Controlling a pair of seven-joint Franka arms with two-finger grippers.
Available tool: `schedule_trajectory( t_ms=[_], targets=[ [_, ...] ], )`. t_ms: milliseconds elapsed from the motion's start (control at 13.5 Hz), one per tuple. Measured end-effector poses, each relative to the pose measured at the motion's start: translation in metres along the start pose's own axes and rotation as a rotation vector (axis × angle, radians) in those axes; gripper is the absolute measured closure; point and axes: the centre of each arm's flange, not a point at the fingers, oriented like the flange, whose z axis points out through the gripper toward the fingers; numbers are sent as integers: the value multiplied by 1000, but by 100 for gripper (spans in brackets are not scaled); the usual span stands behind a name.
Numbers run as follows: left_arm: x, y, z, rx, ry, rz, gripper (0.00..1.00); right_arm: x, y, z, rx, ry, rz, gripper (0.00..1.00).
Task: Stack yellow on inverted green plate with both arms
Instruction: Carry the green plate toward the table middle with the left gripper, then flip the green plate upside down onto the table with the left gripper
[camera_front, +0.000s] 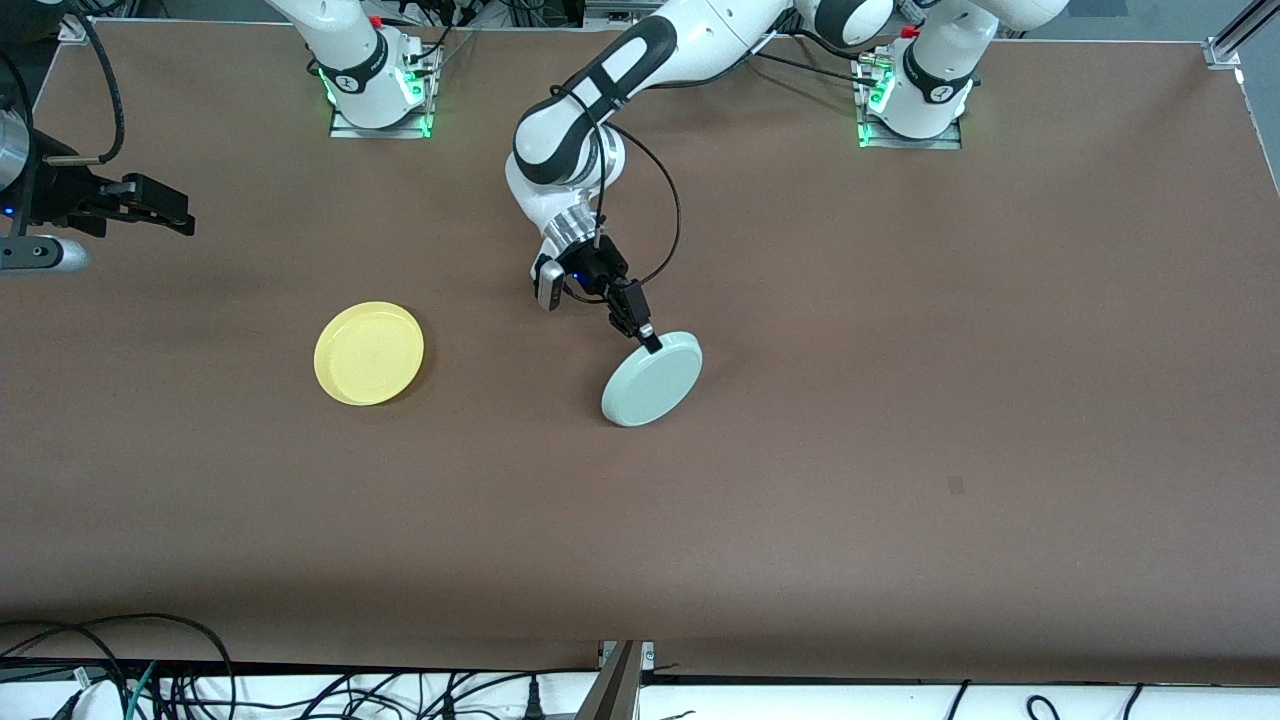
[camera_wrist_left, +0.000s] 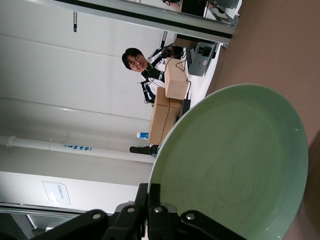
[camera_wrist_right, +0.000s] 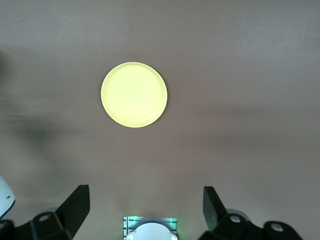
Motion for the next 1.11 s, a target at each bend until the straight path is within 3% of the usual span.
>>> schedule_trajectory(
  t_ms=[148,223,594,890,1113],
  targets=[
    [-1,2,-11,-2,14,-9,97,0,0,0,0,0,0,0],
    [-1,3,-14,-5,19,-11,92,0,0,0,0,0,0,0],
    [-20,47,-42,-38,63,-118,41,0,0,0,0,0,0,0],
    [-30,84,-67,-166,123,-269,1,0,0,0,0,0,0,0],
    [-18,85,-77,-294,166,-379,0,0,0,0,0,0,0,0]
  ],
)
